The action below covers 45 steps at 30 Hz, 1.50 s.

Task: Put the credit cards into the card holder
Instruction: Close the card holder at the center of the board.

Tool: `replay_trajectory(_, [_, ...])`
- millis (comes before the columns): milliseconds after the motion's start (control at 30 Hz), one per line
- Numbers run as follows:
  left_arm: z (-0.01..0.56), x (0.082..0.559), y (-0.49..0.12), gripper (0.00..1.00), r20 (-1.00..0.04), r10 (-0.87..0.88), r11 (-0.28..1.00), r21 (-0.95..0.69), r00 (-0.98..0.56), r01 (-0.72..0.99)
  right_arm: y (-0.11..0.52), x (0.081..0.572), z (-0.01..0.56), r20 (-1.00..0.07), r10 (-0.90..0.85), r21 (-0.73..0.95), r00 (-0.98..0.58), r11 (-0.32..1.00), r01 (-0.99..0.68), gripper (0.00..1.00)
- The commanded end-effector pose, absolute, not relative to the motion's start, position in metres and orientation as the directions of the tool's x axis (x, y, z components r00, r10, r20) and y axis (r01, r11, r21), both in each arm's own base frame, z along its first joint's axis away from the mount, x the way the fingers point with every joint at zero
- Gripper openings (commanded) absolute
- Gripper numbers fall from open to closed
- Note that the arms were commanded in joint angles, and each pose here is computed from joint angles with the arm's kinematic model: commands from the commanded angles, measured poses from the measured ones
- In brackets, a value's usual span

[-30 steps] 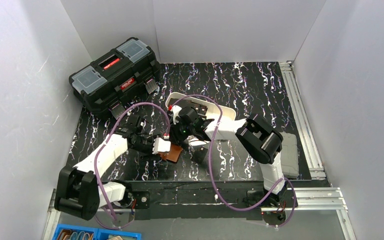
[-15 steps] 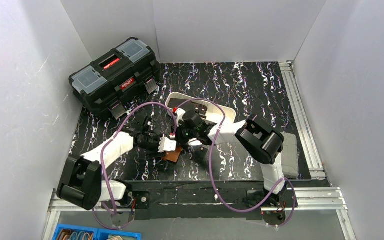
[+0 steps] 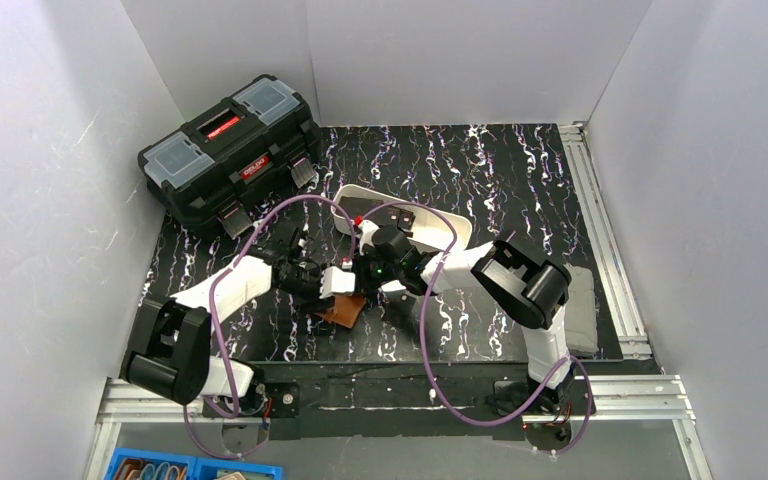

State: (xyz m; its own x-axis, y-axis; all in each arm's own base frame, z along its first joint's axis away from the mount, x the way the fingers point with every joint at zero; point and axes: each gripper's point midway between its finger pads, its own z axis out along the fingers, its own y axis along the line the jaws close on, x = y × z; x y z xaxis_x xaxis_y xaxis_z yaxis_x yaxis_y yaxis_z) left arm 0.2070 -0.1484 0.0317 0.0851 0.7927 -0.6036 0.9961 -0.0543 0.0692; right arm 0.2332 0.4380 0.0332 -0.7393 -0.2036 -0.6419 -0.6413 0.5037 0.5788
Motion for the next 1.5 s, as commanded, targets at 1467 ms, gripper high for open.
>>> replay_trajectory(1467, [0.037,0.185,-0.159,0.50,-0.612,0.790,-0.045,-0.127,-0.043,0.991,0.430,0.215,0.034,-0.627,-0.235,0.578,-0.743,0.500,-0.645,0.11])
